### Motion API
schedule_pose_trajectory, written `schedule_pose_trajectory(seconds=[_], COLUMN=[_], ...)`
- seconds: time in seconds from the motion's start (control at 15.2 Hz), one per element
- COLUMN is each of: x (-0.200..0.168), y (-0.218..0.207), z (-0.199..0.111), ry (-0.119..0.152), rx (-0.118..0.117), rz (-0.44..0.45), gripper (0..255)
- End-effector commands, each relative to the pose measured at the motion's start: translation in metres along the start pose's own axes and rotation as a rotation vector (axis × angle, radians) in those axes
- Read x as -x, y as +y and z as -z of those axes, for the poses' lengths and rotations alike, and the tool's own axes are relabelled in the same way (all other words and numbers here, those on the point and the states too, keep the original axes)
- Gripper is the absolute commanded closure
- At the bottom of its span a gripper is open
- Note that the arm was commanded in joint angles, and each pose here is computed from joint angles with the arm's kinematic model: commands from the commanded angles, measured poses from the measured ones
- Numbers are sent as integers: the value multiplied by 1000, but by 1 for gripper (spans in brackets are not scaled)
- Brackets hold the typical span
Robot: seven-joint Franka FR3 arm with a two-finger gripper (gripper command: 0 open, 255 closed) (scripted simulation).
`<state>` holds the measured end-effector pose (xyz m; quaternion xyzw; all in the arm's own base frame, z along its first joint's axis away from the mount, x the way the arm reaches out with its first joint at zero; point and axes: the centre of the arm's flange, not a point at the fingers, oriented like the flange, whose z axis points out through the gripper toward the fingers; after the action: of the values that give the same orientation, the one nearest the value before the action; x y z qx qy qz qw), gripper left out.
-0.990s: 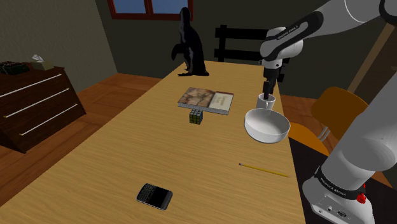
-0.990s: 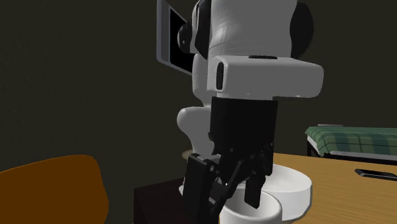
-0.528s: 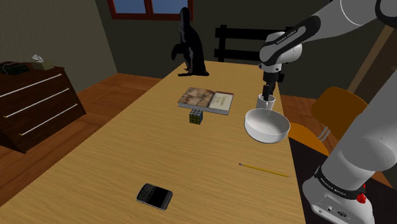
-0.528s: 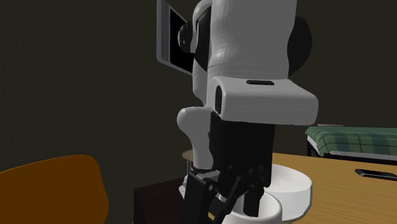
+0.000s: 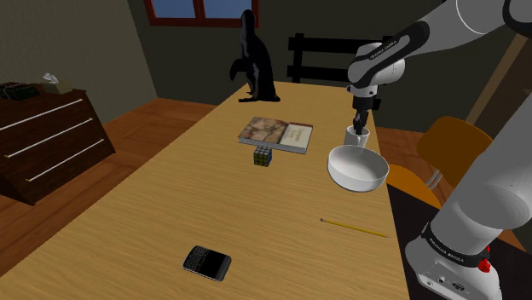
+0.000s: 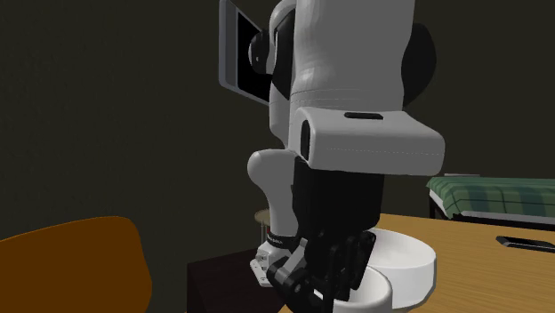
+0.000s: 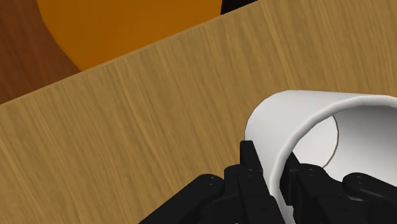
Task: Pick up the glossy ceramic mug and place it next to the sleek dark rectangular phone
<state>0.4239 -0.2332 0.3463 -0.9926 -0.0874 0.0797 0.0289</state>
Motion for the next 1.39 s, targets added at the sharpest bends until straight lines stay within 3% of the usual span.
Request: schedule_pose_trajectory(seconds=[0.0, 0.33, 1.32], x=[0, 0, 12], y=[0, 0, -6], z=[0, 0, 78], ry=[0, 0, 0], rx=[0, 0, 0], rz=[0, 0, 0], gripper=[255, 255, 255])
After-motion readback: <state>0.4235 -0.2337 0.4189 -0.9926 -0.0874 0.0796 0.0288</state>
